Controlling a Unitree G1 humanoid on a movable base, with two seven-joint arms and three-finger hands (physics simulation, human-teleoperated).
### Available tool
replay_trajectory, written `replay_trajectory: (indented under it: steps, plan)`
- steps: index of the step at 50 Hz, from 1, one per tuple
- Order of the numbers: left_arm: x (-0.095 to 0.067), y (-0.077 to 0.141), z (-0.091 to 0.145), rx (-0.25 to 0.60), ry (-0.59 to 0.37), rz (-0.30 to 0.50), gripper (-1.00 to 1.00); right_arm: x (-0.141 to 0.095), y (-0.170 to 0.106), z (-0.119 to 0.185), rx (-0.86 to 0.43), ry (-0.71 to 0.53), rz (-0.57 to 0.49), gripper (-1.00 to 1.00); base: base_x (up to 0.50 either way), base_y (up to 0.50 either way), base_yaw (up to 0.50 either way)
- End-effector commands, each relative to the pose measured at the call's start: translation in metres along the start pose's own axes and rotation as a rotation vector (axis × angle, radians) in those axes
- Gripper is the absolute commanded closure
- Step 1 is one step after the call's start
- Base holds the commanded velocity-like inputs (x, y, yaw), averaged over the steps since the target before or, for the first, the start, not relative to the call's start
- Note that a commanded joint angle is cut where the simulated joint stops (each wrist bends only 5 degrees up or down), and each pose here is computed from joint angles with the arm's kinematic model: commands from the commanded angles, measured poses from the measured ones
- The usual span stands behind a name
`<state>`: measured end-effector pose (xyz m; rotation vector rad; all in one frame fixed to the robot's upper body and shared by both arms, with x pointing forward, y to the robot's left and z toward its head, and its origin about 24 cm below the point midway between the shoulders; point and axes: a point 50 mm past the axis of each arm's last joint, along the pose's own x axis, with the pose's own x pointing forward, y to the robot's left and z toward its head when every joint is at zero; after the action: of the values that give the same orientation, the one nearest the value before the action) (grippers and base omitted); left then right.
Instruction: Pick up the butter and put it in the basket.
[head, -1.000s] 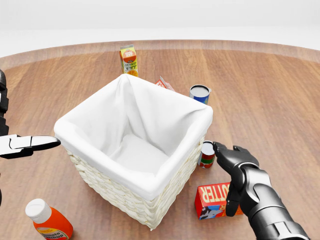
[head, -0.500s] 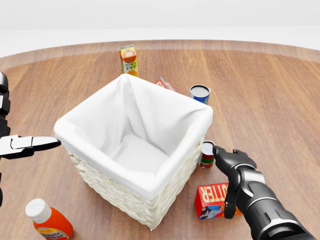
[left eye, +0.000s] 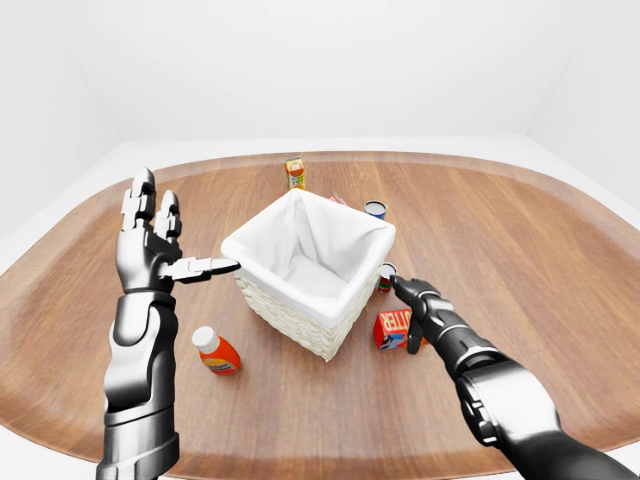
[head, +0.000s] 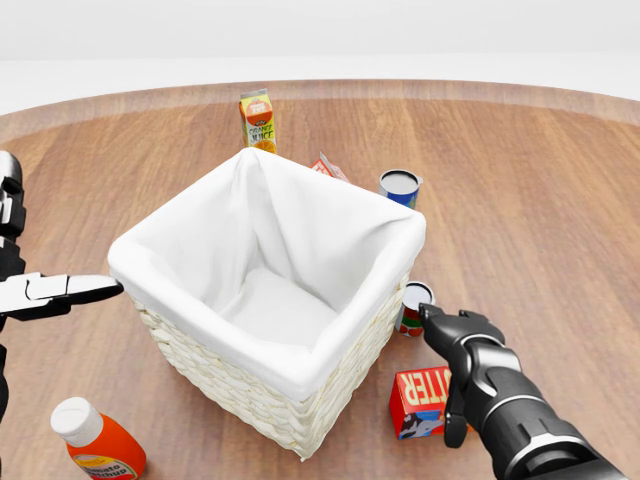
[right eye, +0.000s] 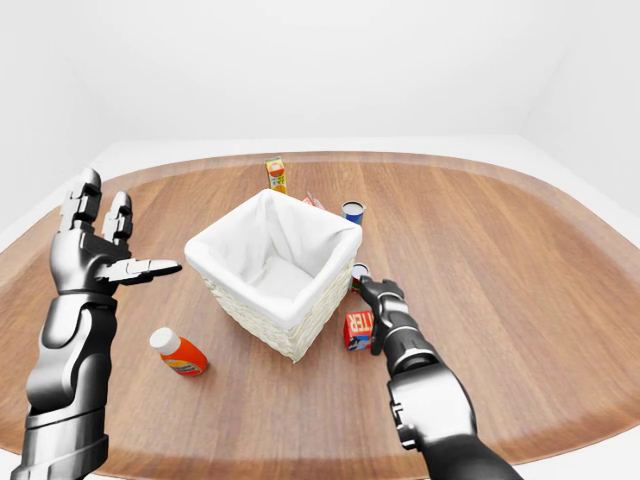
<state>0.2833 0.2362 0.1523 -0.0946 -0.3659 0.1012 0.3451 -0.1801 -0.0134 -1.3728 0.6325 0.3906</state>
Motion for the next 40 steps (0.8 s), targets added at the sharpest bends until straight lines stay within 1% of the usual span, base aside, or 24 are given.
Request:
replay_trajectory:
  steps: [1,3,5,6,7,8,9,11,16,17,18,20,22,24,25,26,30,36,37,39,40]
  plan:
    - [-0.001,0.002,-0.004,-0.001,0.018,0.003,-1.0,0.0,0.007,0.001,-0.006,0.001,0.02,-1.0,0.0,0.0,0.0]
    - [0.001,0.001,0.001,-0.002,-0.004,0.004,-1.0,0.0,0.008,0.001,-0.008,0.001,0.023,-1.0,0.0,0.0,0.0]
    - [0.002,0.001,0.002,-0.002,-0.006,0.004,-1.0,0.0,0.009,0.001,-0.01,0.002,0.027,-1.0,0.0,0.0,0.0]
    - [0.0,0.002,-0.005,-0.001,0.02,0.003,-1.0,0.0,0.012,0.001,-0.013,0.003,0.035,-1.0,0.0,0.0,0.0]
    - [0.0,0.002,-0.006,-0.001,0.025,0.003,-1.0,0.0,0.013,0.001,-0.016,0.003,0.039,-1.0,0.0,0.0,0.0]
    - [0.001,0.001,0.0,-0.002,0.001,0.004,-1.0,0.0,0.014,0.001,-0.019,0.004,0.04,-1.0,0.0,0.0,0.0]
    - [0.002,0.001,0.001,-0.001,-0.002,0.004,-1.0,0.0,0.015,0.001,-0.021,0.004,0.044,-1.0,0.0,0.0,0.0]
    - [0.0,0.002,-0.005,-0.001,0.023,0.004,-1.0,0.0,0.016,0.001,-0.026,0.006,0.047,-1.0,0.0,0.0,0.0]
    - [0.0,0.003,-0.006,-0.001,0.027,0.005,-1.0,0.0,0.017,0.001,-0.033,0.007,0.055,-1.0,0.0,0.0,0.0]
    - [0.0,0.002,-0.006,-0.001,0.027,0.005,-1.0,0.0,0.017,0.001,-0.031,0.006,0.052,0.07,0.0,0.0,0.0]
    - [0.0,0.002,-0.006,-0.001,0.027,0.004,-1.0,0.0,0.017,0.001,-0.031,0.006,0.05,1.0,0.0,0.0,0.0]
    - [0.0,0.003,-0.006,-0.001,0.027,0.005,-1.0,0.0,0.02,0.0,-0.041,0.008,0.058,1.0,0.0,0.0,0.0]
    - [0.002,0.002,0.001,-0.002,-0.001,0.007,-1.0,0.0,0.02,0.0,-0.042,0.008,0.061,1.0,0.0,0.0,0.0]
    - [0.001,0.003,-0.005,-0.001,0.021,0.006,-1.0,0.0,0.021,0.0,-0.043,0.009,0.062,1.0,0.0,0.0,0.0]
    - [0.0,0.003,-0.005,-0.001,0.023,0.006,-1.0,0.0,0.021,0.0,-0.044,0.009,0.063,1.0,0.0,0.0,0.0]
    - [0.002,0.002,0.0,-0.002,0.003,0.006,-1.0,0.0,0.021,0.0,-0.044,0.01,0.064,1.0,0.0,0.0,0.0]
    - [0.0,0.003,-0.006,-0.001,0.028,0.006,-1.0,0.0,0.021,-0.001,-0.041,0.012,0.064,1.0,0.0,0.0,0.0]
    - [0.0,0.002,-0.006,-0.001,0.028,0.005,-1.0,0.0,0.021,-0.003,-0.038,0.015,0.063,1.0,0.0,0.0,0.0]
    - [0.002,0.001,-0.002,-0.002,0.01,0.005,-1.0,0.0,0.021,-0.003,-0.035,0.014,0.061,1.0,0.0,0.0,0.0]
    - [0.002,0.001,-0.001,-0.001,0.004,0.005,-1.0,0.0,0.022,-0.003,-0.035,0.015,0.061,1.0,0.0,0.0,0.0]
    - [0.0,0.001,-0.006,0.0,0.027,0.004,-1.0,0.0,0.022,-0.003,-0.033,0.014,0.06,1.0,0.0,0.0,0.0]
